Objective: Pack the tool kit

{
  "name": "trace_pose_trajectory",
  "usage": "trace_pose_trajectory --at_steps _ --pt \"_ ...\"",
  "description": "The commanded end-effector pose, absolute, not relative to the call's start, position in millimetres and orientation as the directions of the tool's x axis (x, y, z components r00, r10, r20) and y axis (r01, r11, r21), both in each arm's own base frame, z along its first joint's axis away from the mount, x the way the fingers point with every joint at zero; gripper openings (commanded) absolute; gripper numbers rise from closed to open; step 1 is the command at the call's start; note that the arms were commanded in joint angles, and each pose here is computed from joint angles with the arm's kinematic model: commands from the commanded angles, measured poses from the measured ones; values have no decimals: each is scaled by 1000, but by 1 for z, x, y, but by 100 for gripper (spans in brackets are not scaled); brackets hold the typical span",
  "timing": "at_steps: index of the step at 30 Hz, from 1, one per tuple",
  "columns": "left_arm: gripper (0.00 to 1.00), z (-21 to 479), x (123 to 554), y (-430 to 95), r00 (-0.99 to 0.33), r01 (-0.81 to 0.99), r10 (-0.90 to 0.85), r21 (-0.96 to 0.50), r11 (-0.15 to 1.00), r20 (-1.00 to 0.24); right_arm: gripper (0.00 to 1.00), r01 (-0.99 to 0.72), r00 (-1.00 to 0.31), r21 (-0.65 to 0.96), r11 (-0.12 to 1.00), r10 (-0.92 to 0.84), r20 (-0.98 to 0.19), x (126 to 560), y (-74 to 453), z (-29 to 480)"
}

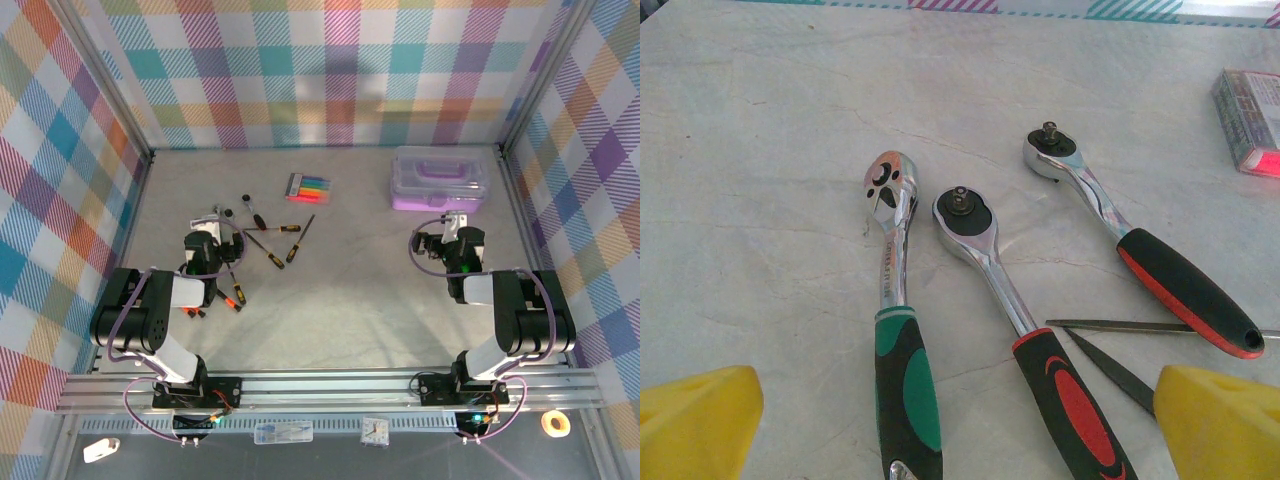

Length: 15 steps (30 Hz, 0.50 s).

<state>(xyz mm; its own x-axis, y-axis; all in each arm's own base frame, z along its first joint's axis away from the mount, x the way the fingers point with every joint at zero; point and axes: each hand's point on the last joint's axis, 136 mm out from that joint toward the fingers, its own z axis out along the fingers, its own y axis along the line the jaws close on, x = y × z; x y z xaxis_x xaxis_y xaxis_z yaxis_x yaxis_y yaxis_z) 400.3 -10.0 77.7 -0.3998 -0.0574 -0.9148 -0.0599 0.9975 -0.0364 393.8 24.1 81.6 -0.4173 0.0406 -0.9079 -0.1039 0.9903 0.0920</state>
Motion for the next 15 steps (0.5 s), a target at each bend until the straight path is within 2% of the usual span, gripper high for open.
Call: trace_pose_trajectory --at_steps 1,12,14,15 --pt "100 81 401 -13 -390 -46 -61 -47 998 -919 99 -119 -394 89 989 36 -918 399 24 91" --pt "100 88 403 -10 -392 -61 -63 -42 997 -918 99 -115 -391 89 989 37 -919 400 24 94" --pt "100 103 404 -11 -420 -61 -63 -41 997 -905 99 -90 -414 92 992 47 -909 405 20 105" --pt "100 113 406 -10 -436 -65 -62 -38 997 -898 99 -57 -466 98 994 60 -883 407 16 108"
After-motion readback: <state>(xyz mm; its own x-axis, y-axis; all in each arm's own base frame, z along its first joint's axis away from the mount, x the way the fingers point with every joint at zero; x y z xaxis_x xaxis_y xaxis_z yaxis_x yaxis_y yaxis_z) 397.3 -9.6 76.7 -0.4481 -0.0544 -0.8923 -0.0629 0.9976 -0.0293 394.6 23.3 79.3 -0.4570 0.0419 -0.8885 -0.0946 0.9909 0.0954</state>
